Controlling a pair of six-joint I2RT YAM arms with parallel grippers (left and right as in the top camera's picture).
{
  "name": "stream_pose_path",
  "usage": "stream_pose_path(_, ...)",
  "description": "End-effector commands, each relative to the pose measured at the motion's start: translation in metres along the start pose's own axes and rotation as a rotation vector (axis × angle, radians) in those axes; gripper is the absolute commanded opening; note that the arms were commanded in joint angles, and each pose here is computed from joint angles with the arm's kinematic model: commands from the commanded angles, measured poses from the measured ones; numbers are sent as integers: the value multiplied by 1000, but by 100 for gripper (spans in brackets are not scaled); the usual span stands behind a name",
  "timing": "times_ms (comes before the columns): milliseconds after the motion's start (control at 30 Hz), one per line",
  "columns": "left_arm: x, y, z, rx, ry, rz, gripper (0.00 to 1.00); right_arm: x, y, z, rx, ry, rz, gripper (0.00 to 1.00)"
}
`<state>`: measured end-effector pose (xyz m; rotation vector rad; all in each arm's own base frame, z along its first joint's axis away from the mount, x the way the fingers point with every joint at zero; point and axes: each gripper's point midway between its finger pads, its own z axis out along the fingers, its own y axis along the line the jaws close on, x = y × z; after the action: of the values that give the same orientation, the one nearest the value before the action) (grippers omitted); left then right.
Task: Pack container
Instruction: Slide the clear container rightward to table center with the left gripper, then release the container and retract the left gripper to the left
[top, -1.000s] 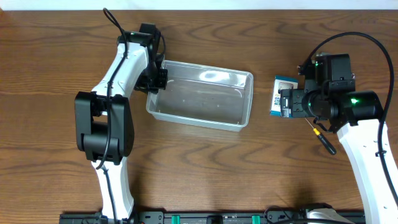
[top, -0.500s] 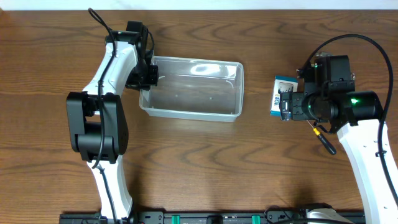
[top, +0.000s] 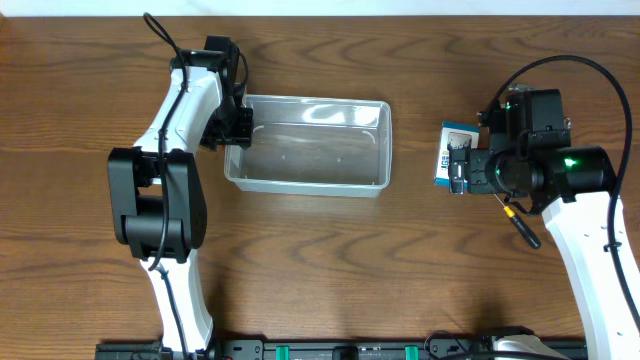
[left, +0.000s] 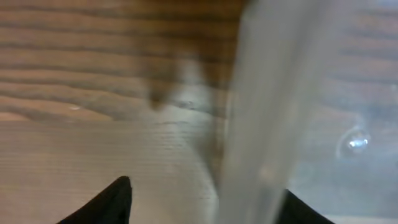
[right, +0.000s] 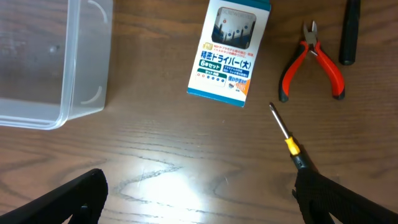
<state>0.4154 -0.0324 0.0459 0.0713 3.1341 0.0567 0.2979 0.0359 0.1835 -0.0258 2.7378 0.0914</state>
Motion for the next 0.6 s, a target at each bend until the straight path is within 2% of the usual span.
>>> stream_pose_path(0, -8, 11, -34, -50, -96, 6, 60, -5, -3, -10, -1, -29, 20, 99)
stream_pose_path(167, -14, 13, -86, -51, -241, 23, 83, -5, -3, -10, -2, -30, 20, 99)
stream_pose_path(200, -14, 14, -99, -51, -275, 24, 93, -5, -3, -10, -2, -29, 20, 99)
stream_pose_path(233, -13, 15, -114, -50, -313, 22, 98, -5, -3, -10, -1, -30, 20, 99)
stream_pose_path(433, 26, 47, -212, -137, -513, -46, 98, -3, -3, -9, 0, -21, 62, 99)
stream_pose_path(567, 67, 90, -252, -192, -581, -202, 98, -17, -14, -17, 63, -68, 136, 99)
